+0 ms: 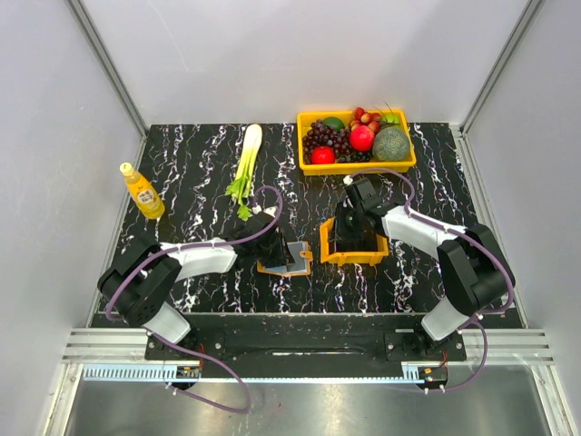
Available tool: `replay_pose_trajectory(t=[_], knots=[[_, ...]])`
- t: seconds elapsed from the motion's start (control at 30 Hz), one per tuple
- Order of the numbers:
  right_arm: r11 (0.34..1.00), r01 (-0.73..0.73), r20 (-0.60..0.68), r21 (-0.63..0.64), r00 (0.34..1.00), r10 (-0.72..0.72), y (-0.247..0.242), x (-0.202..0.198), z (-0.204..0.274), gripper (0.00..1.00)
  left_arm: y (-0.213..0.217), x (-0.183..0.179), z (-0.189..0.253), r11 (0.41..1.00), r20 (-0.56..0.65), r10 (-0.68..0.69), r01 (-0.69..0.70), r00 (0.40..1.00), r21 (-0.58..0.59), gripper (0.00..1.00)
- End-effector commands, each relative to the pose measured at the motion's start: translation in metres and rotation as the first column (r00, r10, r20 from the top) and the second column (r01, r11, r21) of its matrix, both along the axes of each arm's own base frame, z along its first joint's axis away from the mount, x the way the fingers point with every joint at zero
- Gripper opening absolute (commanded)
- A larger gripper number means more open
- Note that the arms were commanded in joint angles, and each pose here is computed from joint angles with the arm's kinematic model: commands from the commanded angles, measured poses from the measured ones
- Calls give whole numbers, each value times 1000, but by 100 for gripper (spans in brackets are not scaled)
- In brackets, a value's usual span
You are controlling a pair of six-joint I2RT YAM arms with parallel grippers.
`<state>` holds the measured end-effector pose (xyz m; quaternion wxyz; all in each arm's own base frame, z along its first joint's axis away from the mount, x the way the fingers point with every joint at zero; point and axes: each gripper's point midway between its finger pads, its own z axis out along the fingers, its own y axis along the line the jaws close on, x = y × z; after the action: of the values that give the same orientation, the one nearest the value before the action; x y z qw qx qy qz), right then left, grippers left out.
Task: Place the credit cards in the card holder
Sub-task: Pick up the credit card from the storage box.
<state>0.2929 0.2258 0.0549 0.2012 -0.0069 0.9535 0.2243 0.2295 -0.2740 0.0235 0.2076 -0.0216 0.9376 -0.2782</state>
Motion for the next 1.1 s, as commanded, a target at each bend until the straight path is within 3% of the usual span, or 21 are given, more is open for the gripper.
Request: replay_pose_trajectory(t=[0.0, 0.2, 0.37, 0.67, 0.77, 1.07], knots=[[997, -18, 66, 72, 998, 14, 16, 11, 25, 31, 2, -7, -11, 999, -38, -25, 26, 999, 32, 25], [994, -28, 56, 108, 998, 22, 22, 9, 24, 29, 1, -6, -11, 999, -38, -28, 29, 999, 33, 24], [992, -32, 50, 121, 998, 26, 25, 9, 23, 20, 2, -8, -13, 999, -46, -31, 32, 998, 35, 24], [997, -3, 29, 83, 1000, 1, 19, 10, 13, 15, 2, -10, -15, 999, -53, -34, 36, 998, 37, 24], [996, -8, 40, 90, 999, 5, 19, 10, 19, 0, 3, -9, -15, 999, -51, -33, 35, 998, 39, 24], [991, -49, 109, 124, 993, 35, 21, 9, 49, 0, 2, -9, -15, 999, -54, -33, 35, 998, 35, 24]])
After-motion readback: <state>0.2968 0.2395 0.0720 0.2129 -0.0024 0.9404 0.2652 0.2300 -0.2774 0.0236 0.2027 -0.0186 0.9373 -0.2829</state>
